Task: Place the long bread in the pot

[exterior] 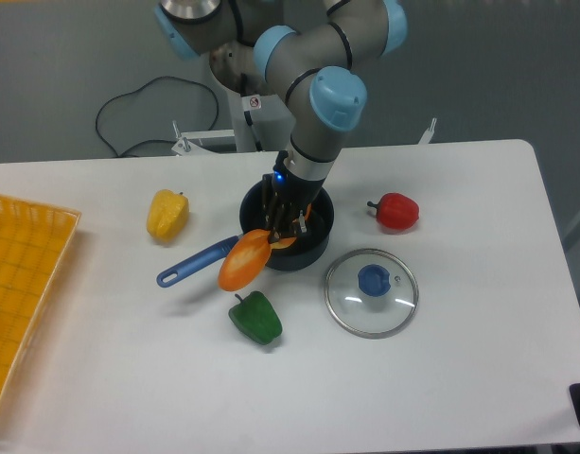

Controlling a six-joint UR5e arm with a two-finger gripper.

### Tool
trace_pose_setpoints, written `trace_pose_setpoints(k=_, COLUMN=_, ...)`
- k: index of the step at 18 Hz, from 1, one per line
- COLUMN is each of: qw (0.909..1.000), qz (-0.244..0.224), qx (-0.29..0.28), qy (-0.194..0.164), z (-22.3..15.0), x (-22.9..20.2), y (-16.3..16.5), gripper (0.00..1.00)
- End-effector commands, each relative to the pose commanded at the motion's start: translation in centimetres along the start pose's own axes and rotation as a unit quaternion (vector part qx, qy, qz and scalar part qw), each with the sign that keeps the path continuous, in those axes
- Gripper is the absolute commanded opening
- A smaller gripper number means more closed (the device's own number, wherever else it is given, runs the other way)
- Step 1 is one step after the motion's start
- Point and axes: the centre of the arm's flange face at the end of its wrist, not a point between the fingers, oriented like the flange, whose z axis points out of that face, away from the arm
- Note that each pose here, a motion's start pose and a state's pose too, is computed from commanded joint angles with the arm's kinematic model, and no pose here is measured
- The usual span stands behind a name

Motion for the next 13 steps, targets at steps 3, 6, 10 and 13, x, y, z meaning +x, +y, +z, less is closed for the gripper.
trace_pose_setpoints(k=3, qw=1.0, qz=0.001, qx=0.0, qy=-0.001, z=-0.06, x=-0.05, y=-0.02, gripper=0.5)
trace_pose_setpoints(k=6, qw=1.0, qz=0.001, qx=-0.001, qy=-0.002, z=-0.19, x=-0.02, y=-0.06, gripper=0.53)
trace_pose_setpoints(k=10, qw=1.0, qz=0.002, qx=-0.001, qy=0.0, z=-0.16, x=0.08, y=-0.07, gripper=0.54)
trace_pose_setpoints(k=13, qw=1.0, qz=0.003, qx=-0.001, qy=-0.002, z=-0.5, x=0.14, y=-0.23, gripper=0.54)
